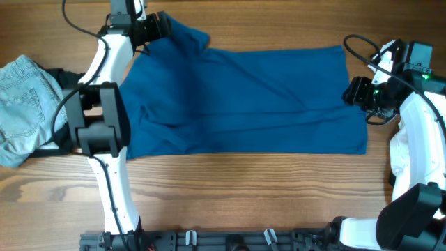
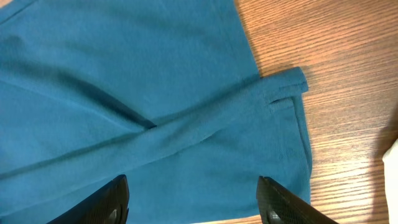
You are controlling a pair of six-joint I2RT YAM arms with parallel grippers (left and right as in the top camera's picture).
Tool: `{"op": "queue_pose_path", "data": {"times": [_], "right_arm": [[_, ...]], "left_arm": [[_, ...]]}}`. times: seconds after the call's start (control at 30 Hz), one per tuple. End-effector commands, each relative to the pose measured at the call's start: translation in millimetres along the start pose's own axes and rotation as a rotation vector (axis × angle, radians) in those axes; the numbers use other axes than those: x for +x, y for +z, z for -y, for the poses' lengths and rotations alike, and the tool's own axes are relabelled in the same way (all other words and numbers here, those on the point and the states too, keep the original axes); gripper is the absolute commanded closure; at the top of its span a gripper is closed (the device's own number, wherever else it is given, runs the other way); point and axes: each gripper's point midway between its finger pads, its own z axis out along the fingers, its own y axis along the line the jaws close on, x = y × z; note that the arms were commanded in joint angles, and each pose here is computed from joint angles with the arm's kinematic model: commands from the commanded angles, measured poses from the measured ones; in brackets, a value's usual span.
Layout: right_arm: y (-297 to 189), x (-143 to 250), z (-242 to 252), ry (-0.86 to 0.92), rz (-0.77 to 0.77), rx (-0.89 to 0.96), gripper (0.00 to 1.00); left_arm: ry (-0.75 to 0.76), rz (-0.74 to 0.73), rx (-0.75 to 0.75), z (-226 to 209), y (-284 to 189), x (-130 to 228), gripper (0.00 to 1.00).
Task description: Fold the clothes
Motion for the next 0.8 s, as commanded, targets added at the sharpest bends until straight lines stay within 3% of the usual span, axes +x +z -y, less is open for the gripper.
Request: {"op": "queue_pose_path", "data": {"times": [0.0,0.23,0.43,0.5,0.6,0.77], "right_arm": [[-8.9,-5.6,-7.3,-0.018,0.028,-0.025,0.34],[-8.9,-5.8,-7.5,-0.003,0.029,-0.025,0.34],[-8.8,-6.0,-7.3,-0.003,0.029,-0.025,0.34],[-8.8,-6.8,-7.5,-0.004,0.032,-0.025,0.34],[-8.6,-10.0,-7.5,-0.008,0.045,-0.025,0.34],[-2.4,-21.1,-7.8,-0.014,0.075,-0.029,0.34]], "left_arm": [[0.02,-0.024,-0.01,-7.2,30.0,17.9,0.03],[0.031,-0.024,0.003,-5.7,56.3,34.4,0.06],[0.063,-0.036,0.053,20.6,67.1,46.7,0.53],[0.072,-0.003,0.065,26.8,66.3,38.6,0.86],[-0.018,0.01,0.012,15.0,62.7,32.1,0.96],[-0.091,0.005,-0.011,9.1,33.6,14.4,0.96]]}}
